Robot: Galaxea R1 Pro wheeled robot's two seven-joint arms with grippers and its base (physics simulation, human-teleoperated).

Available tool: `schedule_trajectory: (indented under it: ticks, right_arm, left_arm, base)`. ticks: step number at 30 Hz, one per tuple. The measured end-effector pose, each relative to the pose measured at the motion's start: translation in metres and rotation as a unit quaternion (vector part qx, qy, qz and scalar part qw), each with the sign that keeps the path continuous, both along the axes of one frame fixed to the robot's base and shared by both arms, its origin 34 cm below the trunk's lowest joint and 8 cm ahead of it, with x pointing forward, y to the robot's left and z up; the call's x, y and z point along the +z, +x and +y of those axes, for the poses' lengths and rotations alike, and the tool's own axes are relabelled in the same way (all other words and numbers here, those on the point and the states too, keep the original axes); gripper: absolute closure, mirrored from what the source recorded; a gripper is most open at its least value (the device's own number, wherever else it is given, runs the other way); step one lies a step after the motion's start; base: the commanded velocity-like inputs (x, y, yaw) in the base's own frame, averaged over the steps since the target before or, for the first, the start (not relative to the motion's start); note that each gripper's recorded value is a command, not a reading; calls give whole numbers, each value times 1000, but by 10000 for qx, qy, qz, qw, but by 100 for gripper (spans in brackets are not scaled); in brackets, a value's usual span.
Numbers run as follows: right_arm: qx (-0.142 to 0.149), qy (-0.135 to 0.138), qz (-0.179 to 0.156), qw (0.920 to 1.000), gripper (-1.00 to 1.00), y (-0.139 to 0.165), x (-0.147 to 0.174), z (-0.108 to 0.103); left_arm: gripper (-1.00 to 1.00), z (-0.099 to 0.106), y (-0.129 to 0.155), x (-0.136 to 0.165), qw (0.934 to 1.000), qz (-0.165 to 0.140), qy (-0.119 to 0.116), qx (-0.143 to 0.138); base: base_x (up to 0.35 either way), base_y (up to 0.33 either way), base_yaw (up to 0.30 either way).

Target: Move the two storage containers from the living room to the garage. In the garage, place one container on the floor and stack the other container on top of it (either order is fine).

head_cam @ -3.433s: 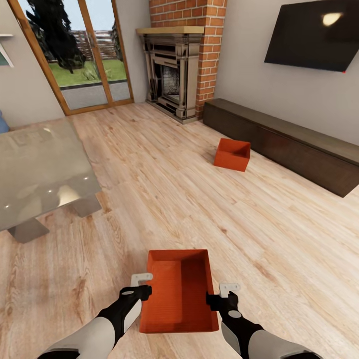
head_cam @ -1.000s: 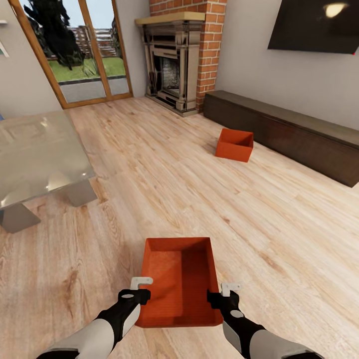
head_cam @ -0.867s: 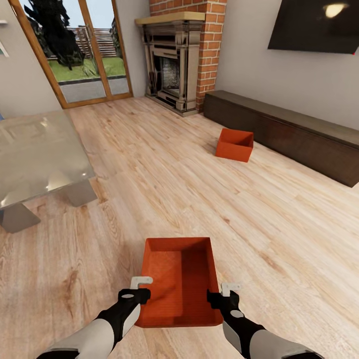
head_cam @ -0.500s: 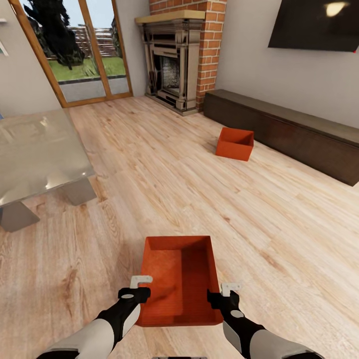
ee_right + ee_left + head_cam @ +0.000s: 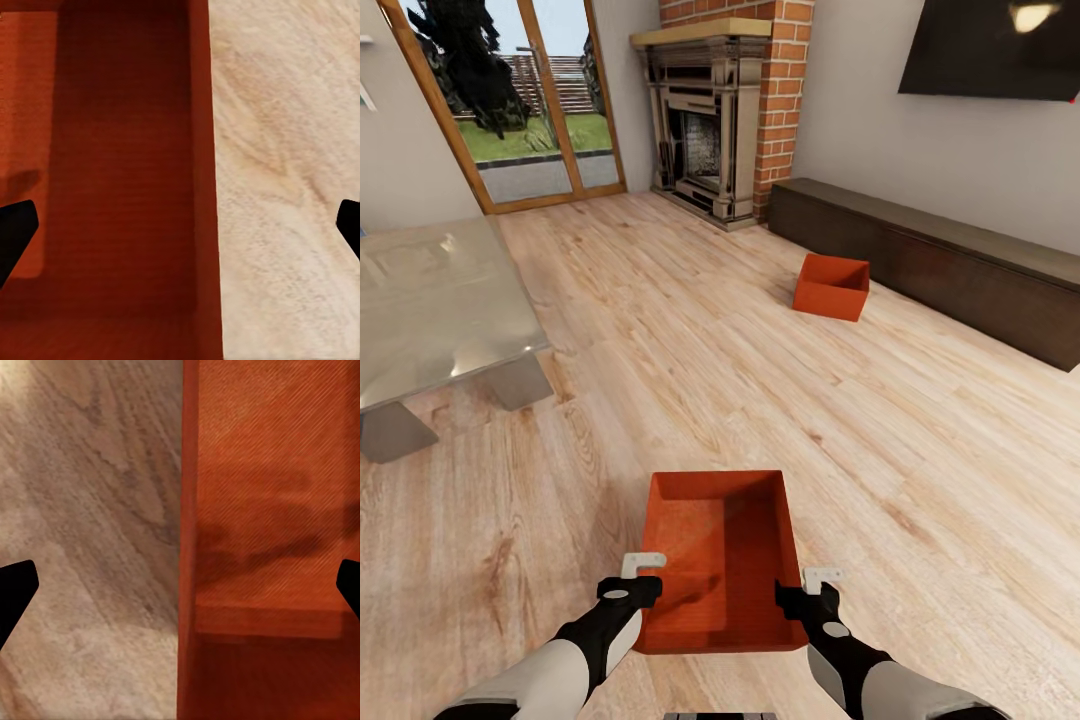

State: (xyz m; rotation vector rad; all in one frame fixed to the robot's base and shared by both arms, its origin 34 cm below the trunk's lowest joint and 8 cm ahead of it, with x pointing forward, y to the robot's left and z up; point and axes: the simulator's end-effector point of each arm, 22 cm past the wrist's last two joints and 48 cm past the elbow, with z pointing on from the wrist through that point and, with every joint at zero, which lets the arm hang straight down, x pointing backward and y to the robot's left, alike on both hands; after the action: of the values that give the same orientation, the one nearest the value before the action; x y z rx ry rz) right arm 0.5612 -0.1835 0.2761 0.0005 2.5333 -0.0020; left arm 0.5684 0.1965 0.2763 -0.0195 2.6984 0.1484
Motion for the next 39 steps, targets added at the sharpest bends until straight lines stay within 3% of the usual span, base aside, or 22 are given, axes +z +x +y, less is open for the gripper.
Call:
schedule_trajectory:
  ticks: [17, 26, 39]
  right_arm:
    - [161, -36, -29, 9999, -100, 1, 1, 2]
    - [130, -154, -27, 9998, -100, 1, -1, -18]
    - [124, -170, -36, 9998, -100, 2, -1, -20]
  left_arm:
    - [-100, 1, 0, 0, 10000, 2, 6, 21]
    - [-100, 1, 0, 0, 10000, -6, 6, 22]
    - [-100, 1, 0, 0, 10000, 0, -28, 90]
  base:
    - [0, 0, 0]
    - [0, 0, 0]
    - [0, 0, 0]
